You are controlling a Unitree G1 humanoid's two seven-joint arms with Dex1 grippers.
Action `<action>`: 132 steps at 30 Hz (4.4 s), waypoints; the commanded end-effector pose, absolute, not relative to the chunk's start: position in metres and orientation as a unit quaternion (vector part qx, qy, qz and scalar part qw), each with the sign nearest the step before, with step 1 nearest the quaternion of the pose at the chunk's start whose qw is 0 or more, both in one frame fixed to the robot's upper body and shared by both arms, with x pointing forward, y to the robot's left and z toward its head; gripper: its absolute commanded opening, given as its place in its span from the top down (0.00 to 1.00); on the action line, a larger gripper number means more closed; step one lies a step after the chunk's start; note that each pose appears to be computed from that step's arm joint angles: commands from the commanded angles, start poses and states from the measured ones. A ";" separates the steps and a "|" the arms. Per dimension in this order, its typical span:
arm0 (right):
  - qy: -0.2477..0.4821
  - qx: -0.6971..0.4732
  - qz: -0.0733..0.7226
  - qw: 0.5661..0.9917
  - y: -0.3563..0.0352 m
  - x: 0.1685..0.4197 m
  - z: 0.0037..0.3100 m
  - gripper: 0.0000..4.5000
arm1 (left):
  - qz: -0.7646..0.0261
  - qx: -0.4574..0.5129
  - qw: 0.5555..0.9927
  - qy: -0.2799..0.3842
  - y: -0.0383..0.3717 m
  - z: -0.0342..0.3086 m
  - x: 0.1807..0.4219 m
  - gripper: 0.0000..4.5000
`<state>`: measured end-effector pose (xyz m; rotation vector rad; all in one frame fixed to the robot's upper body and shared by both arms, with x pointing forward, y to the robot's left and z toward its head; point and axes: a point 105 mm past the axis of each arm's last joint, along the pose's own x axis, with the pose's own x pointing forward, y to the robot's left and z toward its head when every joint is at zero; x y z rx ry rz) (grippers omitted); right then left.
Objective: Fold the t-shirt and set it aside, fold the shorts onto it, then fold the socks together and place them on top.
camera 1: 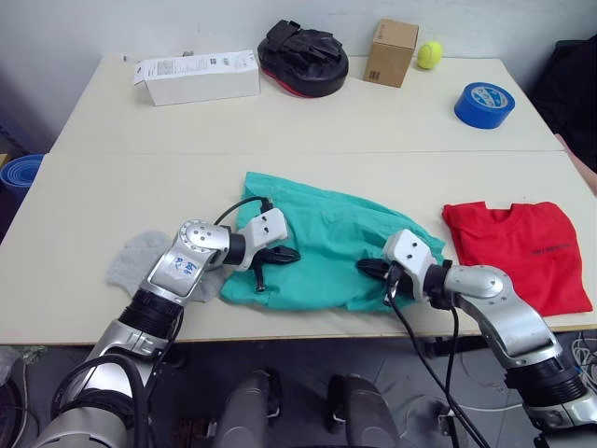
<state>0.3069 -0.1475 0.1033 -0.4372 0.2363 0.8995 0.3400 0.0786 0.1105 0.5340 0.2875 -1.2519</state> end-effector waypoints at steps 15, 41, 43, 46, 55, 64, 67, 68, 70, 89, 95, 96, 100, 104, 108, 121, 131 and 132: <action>0.013 -0.128 0.417 0.900 -0.179 0.326 0.176 0.99 | -0.551 0.239 0.788 0.134 0.088 0.108 0.344 1.00; 0.030 -0.192 0.218 0.956 -0.203 0.402 0.167 0.99 | -0.542 0.235 0.798 0.119 0.085 0.113 0.348 1.00; 0.004 -0.152 0.221 0.963 -0.209 0.394 0.183 0.99 | -0.542 0.232 0.800 0.112 0.084 0.115 0.350 1.00; -0.008 -0.128 0.239 0.963 -0.220 0.364 0.198 0.99 | -0.548 0.219 0.802 0.099 0.080 0.121 0.350 1.00; 0.081 -0.023 0.252 0.964 -0.216 0.260 0.187 0.99 | -0.580 0.209 0.783 0.081 0.072 0.128 0.349 1.00; 0.189 0.120 0.213 0.951 -0.194 0.197 0.135 0.73 | -0.603 0.247 0.754 0.085 0.059 0.112 0.350 1.00; 0.203 0.163 0.179 0.949 -0.196 0.192 0.126 0.49 | -0.605 0.249 0.752 0.082 0.055 0.112 0.352 1.00; 0.205 0.183 0.161 0.948 -0.199 0.192 0.123 0.40 | -0.606 0.250 0.751 0.080 0.054 0.112 0.352 1.00; 0.208 0.223 0.139 0.942 -0.201 0.192 0.118 0.24 | -0.608 0.250 0.750 0.079 0.053 0.113 0.353 1.00; 0.216 0.503 0.061 0.835 -0.193 0.262 0.087 0.01 | -0.603 0.263 0.749 0.073 0.055 0.116 0.349 1.00; 0.218 0.491 0.083 0.839 -0.174 0.283 0.083 0.01 | -0.595 0.264 0.756 0.076 0.058 0.117 0.350 1.00; 0.215 0.489 0.081 0.842 -0.175 0.285 0.083 0.09 | -0.593 0.263 0.757 0.076 0.058 0.118 0.351 1.00; 0.183 0.466 0.074 0.862 -0.185 0.294 0.093 0.39 | -0.582 0.254 0.769 0.075 0.057 0.121 0.356 1.00; 0.152 0.422 0.077 0.891 -0.198 0.302 0.107 0.73 | -0.578 0.252 0.772 0.079 0.056 0.119 0.358 1.00; 0.125 0.352 0.120 0.920 -0.195 0.309 0.127 0.99 | -0.577 0.250 0.773 0.082 0.057 0.117 0.357 1.00; -0.007 0.020 0.459 0.888 -0.076 0.296 0.210 0.99 | -0.570 0.244 0.780 0.079 0.057 0.117 0.358 1.00; 0.000 -0.079 0.581 0.810 -0.019 0.291 0.189 0.99 | -0.531 0.230 0.811 0.083 0.079 0.123 0.353 1.00; 0.000 -0.082 0.587 0.805 -0.016 0.291 0.187 0.99 | -0.530 0.236 0.810 0.086 0.080 0.121 0.352 1.00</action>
